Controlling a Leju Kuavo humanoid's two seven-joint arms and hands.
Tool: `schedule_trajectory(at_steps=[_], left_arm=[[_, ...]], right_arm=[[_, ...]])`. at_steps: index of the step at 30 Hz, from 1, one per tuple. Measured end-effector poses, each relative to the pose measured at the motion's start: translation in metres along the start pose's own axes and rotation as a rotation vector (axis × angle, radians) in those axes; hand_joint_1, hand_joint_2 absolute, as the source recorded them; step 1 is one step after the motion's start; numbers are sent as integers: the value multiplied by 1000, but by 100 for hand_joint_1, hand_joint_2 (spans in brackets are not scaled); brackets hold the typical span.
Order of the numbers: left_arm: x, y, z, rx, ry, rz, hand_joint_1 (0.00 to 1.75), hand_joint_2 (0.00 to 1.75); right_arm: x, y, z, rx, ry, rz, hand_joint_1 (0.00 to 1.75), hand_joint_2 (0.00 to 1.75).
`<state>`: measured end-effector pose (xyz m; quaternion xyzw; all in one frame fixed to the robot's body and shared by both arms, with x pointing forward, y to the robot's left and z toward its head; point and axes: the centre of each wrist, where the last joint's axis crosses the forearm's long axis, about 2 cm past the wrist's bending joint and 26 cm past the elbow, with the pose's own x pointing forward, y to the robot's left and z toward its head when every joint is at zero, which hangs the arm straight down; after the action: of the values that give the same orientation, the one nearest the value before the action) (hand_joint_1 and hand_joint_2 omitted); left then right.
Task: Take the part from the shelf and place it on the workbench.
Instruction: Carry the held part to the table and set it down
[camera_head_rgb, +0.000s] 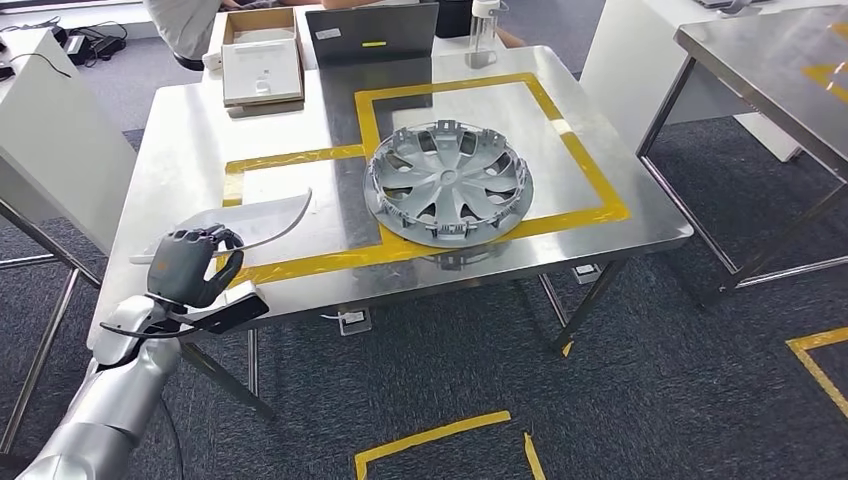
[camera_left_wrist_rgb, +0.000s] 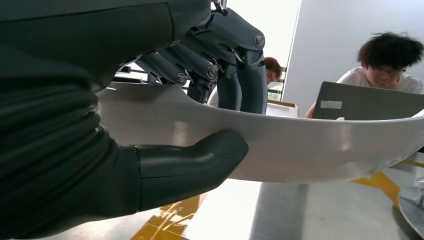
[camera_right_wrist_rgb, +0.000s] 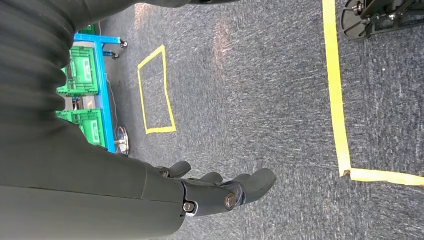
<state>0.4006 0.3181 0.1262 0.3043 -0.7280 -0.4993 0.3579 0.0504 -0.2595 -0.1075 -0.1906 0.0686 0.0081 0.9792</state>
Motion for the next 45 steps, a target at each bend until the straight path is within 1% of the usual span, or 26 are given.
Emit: schedule_trajectory(at_steps=[3, 9, 17, 22, 26, 28, 32, 39, 45], left_arm=[[8, -5, -6, -17, -2, 11, 159, 175], [13, -14, -6, -47, 42, 24, 159, 175], [10, -14, -6, -53, 73, -15, 159, 175], [0, -8, -4, -48, 84, -15, 159, 175], [-6, -4, -3, -48, 100, -1, 0, 175], [-8, -2, -3, -40, 106, 11, 0, 175], [-10, 0, -4, -21, 116, 3, 0, 0], [-9, -2, -4, -23, 129, -19, 0, 0], [1, -9, -9, -12, 129, -2, 0, 0]], right_arm=[[0, 0, 0, 0, 0, 1, 0, 175], [0, 0, 0, 0, 1, 0, 0, 175], [-2, 0, 0, -7, 7, -11, 0, 175], [-5, 0, -1, -4, 17, -17, 0, 175], [-6, 1, -1, -5, 21, -24, 0, 0], [-6, 1, -1, -5, 23, -27, 0, 0], [-6, 1, -1, -5, 23, -28, 0, 0], [-6, 2, -1, -2, 22, -24, 0, 0], [-6, 2, -1, -2, 23, -24, 0, 0]])
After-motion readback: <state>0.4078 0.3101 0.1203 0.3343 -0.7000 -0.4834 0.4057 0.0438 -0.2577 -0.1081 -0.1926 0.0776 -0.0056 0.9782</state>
